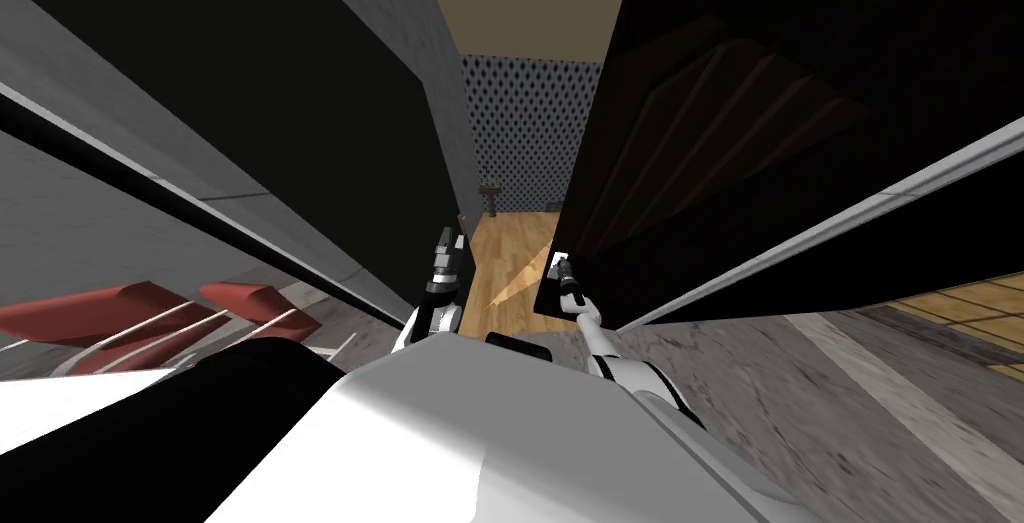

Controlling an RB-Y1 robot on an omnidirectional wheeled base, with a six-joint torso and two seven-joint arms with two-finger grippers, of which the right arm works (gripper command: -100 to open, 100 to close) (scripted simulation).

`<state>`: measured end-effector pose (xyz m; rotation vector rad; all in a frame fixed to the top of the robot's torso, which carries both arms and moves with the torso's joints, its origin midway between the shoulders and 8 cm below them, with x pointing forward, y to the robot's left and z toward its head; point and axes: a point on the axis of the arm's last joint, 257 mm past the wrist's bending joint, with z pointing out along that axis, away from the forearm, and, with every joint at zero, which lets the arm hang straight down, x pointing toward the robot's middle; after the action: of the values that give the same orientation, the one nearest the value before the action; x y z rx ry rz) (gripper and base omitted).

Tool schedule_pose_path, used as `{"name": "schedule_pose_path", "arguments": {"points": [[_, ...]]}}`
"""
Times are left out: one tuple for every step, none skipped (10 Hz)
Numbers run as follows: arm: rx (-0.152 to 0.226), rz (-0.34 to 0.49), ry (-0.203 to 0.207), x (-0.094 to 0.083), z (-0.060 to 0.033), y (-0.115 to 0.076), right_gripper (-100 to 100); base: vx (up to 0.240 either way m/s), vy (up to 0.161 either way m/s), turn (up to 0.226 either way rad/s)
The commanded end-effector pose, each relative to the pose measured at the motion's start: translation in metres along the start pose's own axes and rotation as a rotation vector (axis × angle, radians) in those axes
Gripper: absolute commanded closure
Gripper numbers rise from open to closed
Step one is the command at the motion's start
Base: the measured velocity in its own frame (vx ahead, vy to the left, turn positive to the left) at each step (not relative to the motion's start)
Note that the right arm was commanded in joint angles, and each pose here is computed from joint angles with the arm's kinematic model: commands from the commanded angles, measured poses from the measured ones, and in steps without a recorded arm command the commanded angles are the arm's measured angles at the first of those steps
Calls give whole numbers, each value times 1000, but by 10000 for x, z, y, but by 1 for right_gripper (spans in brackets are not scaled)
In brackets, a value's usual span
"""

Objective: Push the door open

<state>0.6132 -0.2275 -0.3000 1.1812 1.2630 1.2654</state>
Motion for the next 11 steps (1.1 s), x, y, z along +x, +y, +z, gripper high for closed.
{"name": "schedule_pose_path", "arguments": {"points": [[-7,-7,-39,-260,-18,43,100,198,147,-57],[-7,-7,-39,-260,-18,43,100,120,109,-57],[-7,-7,-64,-386,-31,42,100,138,119,-109],[-6,-7,-80,-470,-41,42,100,169,184,-73],[-6,-7,-95,-551,-51,42,100,171,165,-85],[-6,-7,-111,-631,-63,42,100,171,151,-62],[-6,-7,-118,-669,-68,42,100,150,110,-82],[-6,-7,-132,-744,-80,42,100,159,125,-58],[-5,-7,-146,-815,-93,42,100,176,141,-71],[-5,-7,-159,-883,-105,43,100,182,103,-71],[-5,-7,-171,-944,-117,43,100,192,118,-56]]}}
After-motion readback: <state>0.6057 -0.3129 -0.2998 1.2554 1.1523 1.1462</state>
